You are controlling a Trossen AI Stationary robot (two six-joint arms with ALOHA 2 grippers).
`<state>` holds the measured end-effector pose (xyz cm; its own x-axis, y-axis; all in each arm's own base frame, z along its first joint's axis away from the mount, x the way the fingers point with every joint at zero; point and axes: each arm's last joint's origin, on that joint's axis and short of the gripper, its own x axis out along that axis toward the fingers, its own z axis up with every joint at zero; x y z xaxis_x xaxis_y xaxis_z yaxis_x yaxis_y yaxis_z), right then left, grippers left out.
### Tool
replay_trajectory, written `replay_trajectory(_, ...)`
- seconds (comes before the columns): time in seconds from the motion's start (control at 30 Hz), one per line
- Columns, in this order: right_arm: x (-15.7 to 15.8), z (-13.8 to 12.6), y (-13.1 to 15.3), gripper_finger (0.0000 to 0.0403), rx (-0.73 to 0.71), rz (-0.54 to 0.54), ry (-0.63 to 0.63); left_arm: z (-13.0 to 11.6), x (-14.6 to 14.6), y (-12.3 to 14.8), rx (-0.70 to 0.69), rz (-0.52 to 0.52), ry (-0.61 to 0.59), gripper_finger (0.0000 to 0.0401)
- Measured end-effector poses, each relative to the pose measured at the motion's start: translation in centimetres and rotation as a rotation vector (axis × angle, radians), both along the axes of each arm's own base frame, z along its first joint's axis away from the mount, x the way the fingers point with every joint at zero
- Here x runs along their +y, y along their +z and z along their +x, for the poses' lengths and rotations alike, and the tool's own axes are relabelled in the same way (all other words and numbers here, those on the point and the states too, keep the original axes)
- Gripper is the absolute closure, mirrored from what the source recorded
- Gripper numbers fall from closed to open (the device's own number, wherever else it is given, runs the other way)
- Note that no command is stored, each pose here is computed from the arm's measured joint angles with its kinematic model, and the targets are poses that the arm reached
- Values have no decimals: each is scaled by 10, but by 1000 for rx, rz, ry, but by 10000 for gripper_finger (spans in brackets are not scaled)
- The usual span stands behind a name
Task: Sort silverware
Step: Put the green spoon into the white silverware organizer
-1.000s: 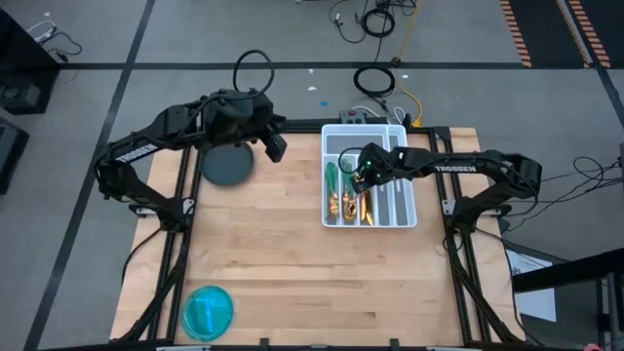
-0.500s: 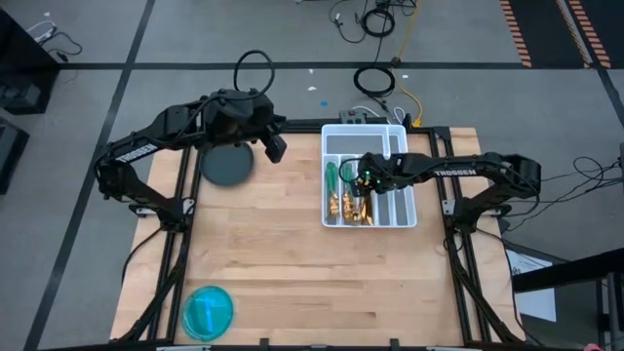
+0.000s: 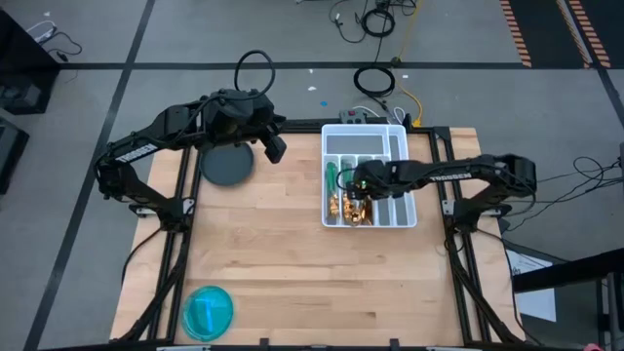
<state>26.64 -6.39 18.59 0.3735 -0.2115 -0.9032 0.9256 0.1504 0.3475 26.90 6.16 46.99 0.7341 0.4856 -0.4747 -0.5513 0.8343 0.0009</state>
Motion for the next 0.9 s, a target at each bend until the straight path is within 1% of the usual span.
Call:
replay_trajectory(0.17, 6, 10, -18, 178, 28, 23, -12, 0, 0, 0, 2, 4, -2, 318)
replay_trajectory(0.27, 7, 13, -26, 179, 45, 42, -42, 0, 0, 0, 13, 19, -12, 318)
replay_trajectory(0.4, 9, 14, -30, 180, 53, 51, -59, 0, 0, 0, 19, 19, -13, 318)
replay_trajectory(0.5, 9, 14, -30, 195, 50, 62, -59, -1, 0, -1, 33, 25, -18, 318)
replay_trajectory(0.57, 9, 14, -30, 214, 49, 66, -47, -1, 0, -2, 47, 35, -25, 318)
replay_trajectory(0.63, 9, 16, -29, 243, 39, 58, -28, -1, 0, -2, 51, 39, -28, 318)
replay_trajectory(0.9, 8, 19, -28, 378, 14, 38, 18, -1, 0, -2, 60, 52, -37, 318)
